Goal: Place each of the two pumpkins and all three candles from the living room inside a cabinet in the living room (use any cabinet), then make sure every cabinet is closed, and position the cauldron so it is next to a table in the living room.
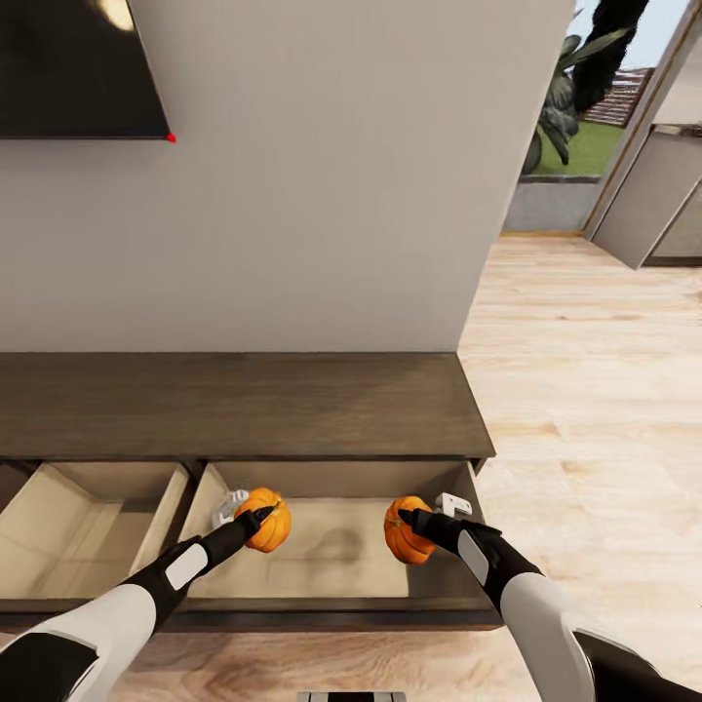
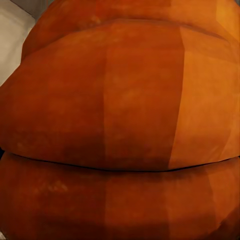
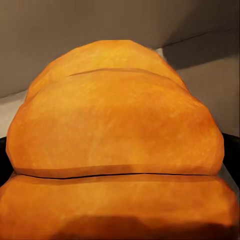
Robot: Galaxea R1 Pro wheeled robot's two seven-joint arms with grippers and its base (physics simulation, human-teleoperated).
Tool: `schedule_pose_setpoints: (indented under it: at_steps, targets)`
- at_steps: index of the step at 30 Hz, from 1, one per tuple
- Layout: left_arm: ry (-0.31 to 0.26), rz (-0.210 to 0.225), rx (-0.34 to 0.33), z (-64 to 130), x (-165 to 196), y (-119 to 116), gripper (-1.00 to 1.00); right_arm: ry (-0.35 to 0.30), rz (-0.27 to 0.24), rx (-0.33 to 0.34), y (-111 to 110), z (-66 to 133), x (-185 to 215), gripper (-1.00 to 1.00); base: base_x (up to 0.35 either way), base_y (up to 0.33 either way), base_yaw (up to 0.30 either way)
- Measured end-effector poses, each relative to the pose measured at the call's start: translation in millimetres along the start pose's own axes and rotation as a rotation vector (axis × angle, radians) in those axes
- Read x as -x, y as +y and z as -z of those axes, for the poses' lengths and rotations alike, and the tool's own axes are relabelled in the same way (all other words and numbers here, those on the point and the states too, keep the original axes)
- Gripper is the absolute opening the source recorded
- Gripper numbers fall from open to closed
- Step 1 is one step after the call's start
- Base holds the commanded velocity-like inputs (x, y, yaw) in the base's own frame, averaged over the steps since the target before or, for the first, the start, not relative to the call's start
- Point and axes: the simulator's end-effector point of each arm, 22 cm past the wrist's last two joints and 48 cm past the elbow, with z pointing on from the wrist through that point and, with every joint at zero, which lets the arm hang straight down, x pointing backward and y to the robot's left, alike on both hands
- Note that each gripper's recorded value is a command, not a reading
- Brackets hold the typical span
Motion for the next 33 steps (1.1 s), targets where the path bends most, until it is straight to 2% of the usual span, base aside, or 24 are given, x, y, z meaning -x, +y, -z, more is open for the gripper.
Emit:
schedule_pose_setpoints:
  at_steps: [4, 12, 16, 19, 33]
  targets:
    - [0.0, 0.0, -0.003, -0.2, -0.3, -1.1, -1.0, 0.0, 0.001, -0.001, -0.2, 0.0, 0.1, -1.0, 0.279, 0.0, -0.028]
    - [0.005, 0.004, 0.005, -2.4, -3.7, 3.7, -1.0, 0.015, -0.001, -0.008, -2.7, -3.4, -6.6, -1.0, 0.03, 0.0, -0.002]
    - [-0.047, -0.01, 0.01, -3.5, 6.2, 6.9, -1.0, 0.02, -0.003, -0.01, -4.4, -5.2, -9.6, -1.0, 0.0, 0.0, 0.0]
    - [-0.061, -0.018, 0.013, -4.4, 7.7, 9.1, -1.0, 0.025, -0.005, -0.011, -5.6, -6.6, -11.9, -1.0, 0.0, 0.0, 0.0]
    - [-0.043, -0.012, 0.034, -9.0, -3.0, 21.3, -1.0, 0.043, -0.011, -0.018, -11.6, -12.8, -22.3, -1.0, 0.0, 0.0, 0.0]
